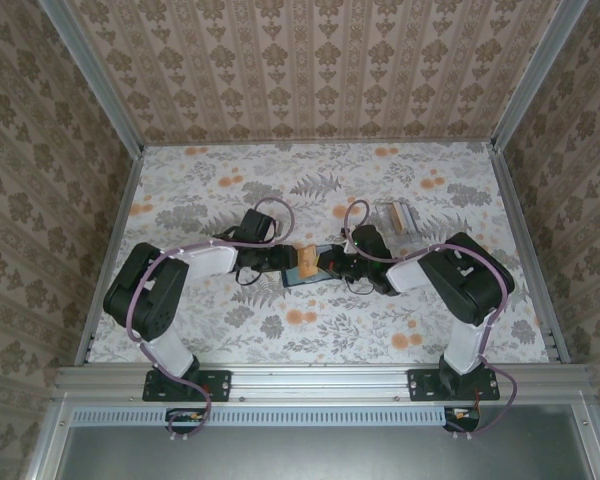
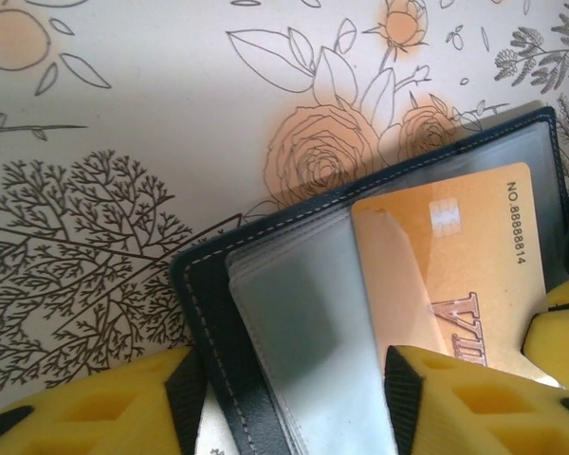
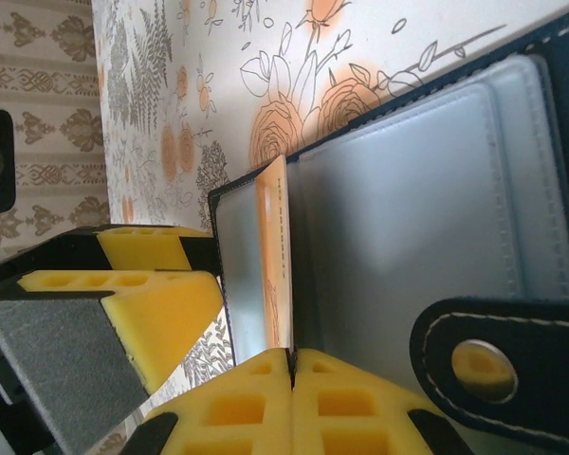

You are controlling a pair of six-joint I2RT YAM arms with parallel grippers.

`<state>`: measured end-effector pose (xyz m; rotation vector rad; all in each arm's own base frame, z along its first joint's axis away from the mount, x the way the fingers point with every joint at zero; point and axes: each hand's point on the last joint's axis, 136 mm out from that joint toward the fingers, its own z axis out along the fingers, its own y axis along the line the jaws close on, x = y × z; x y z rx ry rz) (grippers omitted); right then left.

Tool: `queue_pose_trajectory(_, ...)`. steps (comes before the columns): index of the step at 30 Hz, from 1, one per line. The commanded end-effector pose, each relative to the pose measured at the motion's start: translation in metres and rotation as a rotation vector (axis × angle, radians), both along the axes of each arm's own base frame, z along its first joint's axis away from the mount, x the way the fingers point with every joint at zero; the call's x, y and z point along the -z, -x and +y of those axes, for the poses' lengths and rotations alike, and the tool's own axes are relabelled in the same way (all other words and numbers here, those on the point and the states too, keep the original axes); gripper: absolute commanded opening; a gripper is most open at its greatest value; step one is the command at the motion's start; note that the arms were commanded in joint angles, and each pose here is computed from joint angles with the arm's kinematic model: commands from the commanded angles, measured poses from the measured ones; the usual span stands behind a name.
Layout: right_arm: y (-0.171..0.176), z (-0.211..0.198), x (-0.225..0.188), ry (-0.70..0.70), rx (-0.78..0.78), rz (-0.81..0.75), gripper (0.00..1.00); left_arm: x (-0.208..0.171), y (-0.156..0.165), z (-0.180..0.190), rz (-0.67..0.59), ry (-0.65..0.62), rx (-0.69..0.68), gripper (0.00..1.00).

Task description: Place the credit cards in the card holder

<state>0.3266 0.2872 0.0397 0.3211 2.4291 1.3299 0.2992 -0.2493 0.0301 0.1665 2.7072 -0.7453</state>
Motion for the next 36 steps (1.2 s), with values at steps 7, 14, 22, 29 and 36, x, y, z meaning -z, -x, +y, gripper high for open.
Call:
queue_pose_trajectory(7, 0.012, -0.004, 0.012, 0.034, 0.004, 0.04, 0.01, 0.015, 0.01, -0.001, 0.072, 0.014, -0.028, 0.36)
queue_pose_trajectory(14, 0.02, -0.009, 0.013, 0.058, -0.028, 0.041, 0.01, 0.022, 0.011, 0.008, 0.102, -0.028, -0.055, 0.23)
queue_pose_trajectory(22, 0.021, -0.012, 0.009, 0.064, -0.072, 0.039, 0.0, 0.031, 0.015, 0.014, 0.137, -0.048, -0.065, 0.18)
queue_pose_trajectory(29, 0.018, 0.013, 0.013, -0.008, -0.137, 0.069, 0.02, 0.028, 0.012, 0.007, 0.13, -0.016, -0.058, 0.17)
queue_pose_trajectory(36, 0.017, 0.031, 0.012, 0.001, -0.164, 0.057, 0.08, 0.027, 0.014, 0.008, 0.128, -0.014, -0.061, 0.16)
